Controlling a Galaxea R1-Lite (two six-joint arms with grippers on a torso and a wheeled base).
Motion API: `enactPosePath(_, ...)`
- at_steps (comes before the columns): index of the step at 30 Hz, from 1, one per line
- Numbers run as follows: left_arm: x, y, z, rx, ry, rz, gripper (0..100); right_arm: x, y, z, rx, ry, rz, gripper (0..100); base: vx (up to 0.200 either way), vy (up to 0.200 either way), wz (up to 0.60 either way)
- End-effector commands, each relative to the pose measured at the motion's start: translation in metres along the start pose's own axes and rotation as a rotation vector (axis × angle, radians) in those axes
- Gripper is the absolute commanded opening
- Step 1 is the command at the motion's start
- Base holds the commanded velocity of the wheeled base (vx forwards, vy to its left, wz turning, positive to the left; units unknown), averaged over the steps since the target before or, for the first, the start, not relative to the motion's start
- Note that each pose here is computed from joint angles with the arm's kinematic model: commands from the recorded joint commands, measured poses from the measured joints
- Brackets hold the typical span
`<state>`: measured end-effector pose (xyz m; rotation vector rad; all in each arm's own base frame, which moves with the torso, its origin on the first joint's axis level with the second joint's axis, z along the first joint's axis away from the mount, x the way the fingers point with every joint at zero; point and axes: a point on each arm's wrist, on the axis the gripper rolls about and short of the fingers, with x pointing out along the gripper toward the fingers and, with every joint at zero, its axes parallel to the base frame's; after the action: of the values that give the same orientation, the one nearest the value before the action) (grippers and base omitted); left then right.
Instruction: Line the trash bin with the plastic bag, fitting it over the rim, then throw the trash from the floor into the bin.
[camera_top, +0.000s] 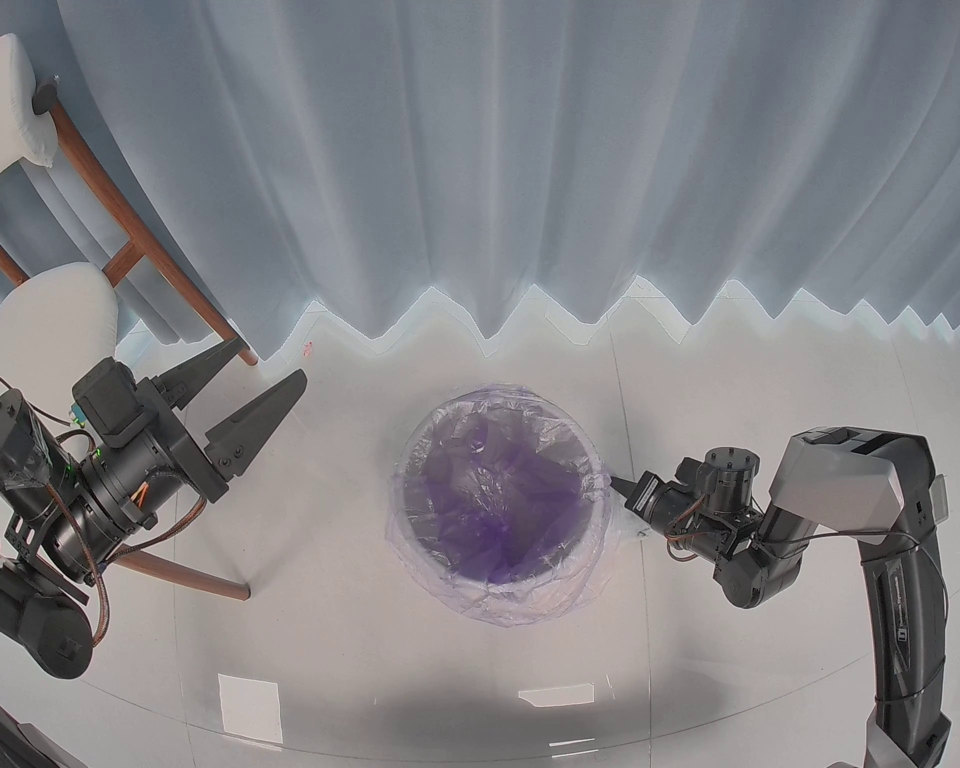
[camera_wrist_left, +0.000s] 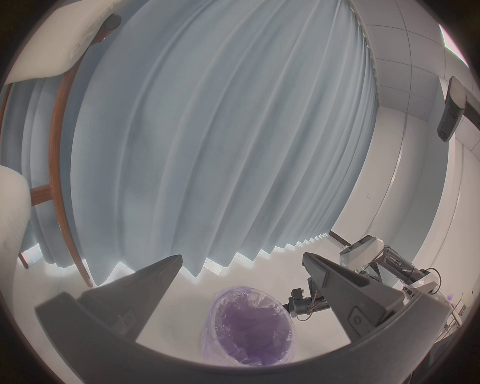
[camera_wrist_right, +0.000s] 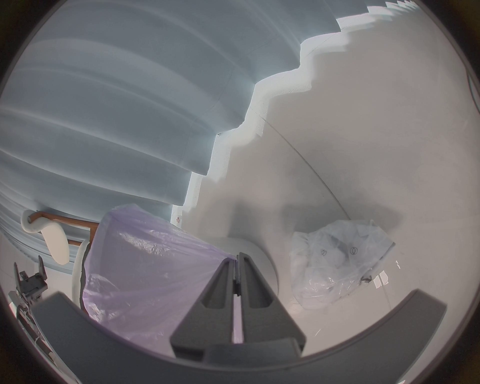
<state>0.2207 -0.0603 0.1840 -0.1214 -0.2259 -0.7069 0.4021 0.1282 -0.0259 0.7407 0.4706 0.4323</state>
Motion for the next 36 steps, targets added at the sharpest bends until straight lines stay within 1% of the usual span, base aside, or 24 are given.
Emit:
enactPosePath(1, 0.001, 0.000, -0.001, -0.001, 0.002, -0.001, 100, -0.001, 0.001, -0.003, 0.001, 0.007, -0.002, 100, 0.000, 0.000, 0.00)
enactPosePath(3, 0.001, 0.000, 0.000, -0.001, 0.000, -0.002, 100, -0.003, 0.005, 0.003, 0.002, -0.023, 0.006, 100, 0.000, 0.000, 0.00)
enactPosePath(5, 0.003, 0.001, 0.003, 0.005, -0.013, -0.001, 100, -0.014, 0.017, 0.011, 0.018, -0.072, 0.008, 100, 0.000, 0.000, 0.00)
enactPosePath(8, 0.007, 0.004, 0.009, 0.022, -0.042, 0.000, 100, -0.041, 0.031, 0.016, 0.054, -0.065, -0.001, 100, 0.000, 0.000, 0.00)
enactPosePath(11, 0.012, 0.009, 0.016, 0.039, -0.072, 0.010, 100, -0.061, 0.038, 0.020, 0.052, -0.056, -0.014, 100, 0.000, 0.000, 0.00)
enactPosePath(13, 0.012, 0.012, 0.020, 0.047, -0.085, 0.021, 100, -0.067, 0.036, 0.025, 0.043, -0.063, -0.026, 100, 0.000, 0.000, 0.00)
enactPosePath(15, 0.015, 0.019, 0.028, 0.066, -0.117, 0.044, 100, -0.076, 0.030, 0.033, 0.008, -0.064, -0.074, 100, 0.000, 0.000, 0.00)
enactPosePath(17, 0.016, 0.026, 0.035, 0.073, -0.138, 0.062, 100, -0.084, 0.025, 0.039, -0.042, -0.043, -0.133, 100, 0.000, 0.000, 0.00)
enactPosePath(19, 0.013, 0.031, 0.037, 0.063, -0.142, 0.077, 100, -0.091, 0.019, 0.038, -0.117, 0.035, -0.215, 100, 0.000, 0.000, 0.00)
enactPosePath(20, 0.012, 0.033, 0.039, 0.054, -0.148, 0.078, 100, -0.094, 0.016, 0.034, -0.161, 0.093, -0.267, 100, 0.000, 0.000, 0.00)
enactPosePath(21, 0.013, 0.033, 0.039, 0.053, -0.148, 0.076, 100, -0.095, 0.016, 0.034, -0.167, 0.100, -0.273, 100, 0.000, -0.200, 0.00)
enactPosePath(22, 0.014, 0.033, 0.043, 0.041, -0.161, 0.068, 100, -0.098, 0.011, 0.027, -0.250, 0.193, -0.373, 100, 0.000, -0.200, 0.00)
enactPosePath(23, 0.014, 0.033, 0.043, 0.040, -0.162, 0.068, 100, -0.098, 0.010, 0.026, -0.262, 0.205, -0.386, 100, 0.000, -0.200, 0.00)
enactPosePath(24, 0.015, 0.033, 0.043, 0.039, -0.164, 0.067, 100, -0.098, 0.008, 0.022, -0.314, 0.250, -0.429, 100, 0.000, -0.200, 0.00)
enactPosePath(25, 0.015, 0.033, 0.043, 0.039, -0.164, 0.067, 100, -0.098, 0.008, 0.022, -0.314, 0.250, -0.429, 100, 0.000, -0.200, 0.00)
enactPosePath(26, 0.015, 0.033, 0.043, 0.039, -0.164, 0.066, 100, -0.096, 0.009, 0.017, -0.350, 0.270, -0.436, 100, 0.000, -0.200, 0.00)
enactPosePath(27, 0.014, 0.033, 0.043, 0.038, -0.162, 0.068, 100, -0.089, 0.009, 0.010, -0.364, 0.288, -0.428, 100, 0.000, -0.200, 0.00)
enactPosePath(28, 0.014, 0.033, 0.043, 0.038, -0.162, 0.068, 100, -0.089, 0.009, 0.010, -0.364, 0.288, -0.428, 100, 0.000, -0.200, 0.00)
enactPosePath(29, 0.014, 0.034, 0.044, 0.042, -0.166, 0.070, 100, -0.076, 0.004, 0.005, -0.375, 0.296, -0.435, 100, 0.000, -0.200, 0.00)
enactPosePath(32, 0.012, 0.036, 0.044, 0.053, -0.170, 0.087, 100, -0.056, -0.012, -0.004, -0.394, 0.288, -0.497, 100, 0.000, -0.200, 0.00)
enactPosePath(34, 0.012, 0.036, 0.044, 0.053, -0.170, 0.087, 100, -0.056, -0.012, -0.004, -0.394, 0.288, -0.497, 100, 0.000, 0.000, 0.00)
enactPosePath(35, 0.013, 0.036, 0.048, 0.062, -0.187, 0.096, 100, -0.042, -0.016, -0.016, -0.418, 0.296, -0.501, 100, 0.000, 0.000, 0.00)
enactPosePath(36, 0.015, 0.037, 0.052, 0.070, -0.204, 0.100, 100, -0.035, -0.015, -0.028, -0.438, 0.313, -0.483, 100, 0.000, 0.000, 0.00)
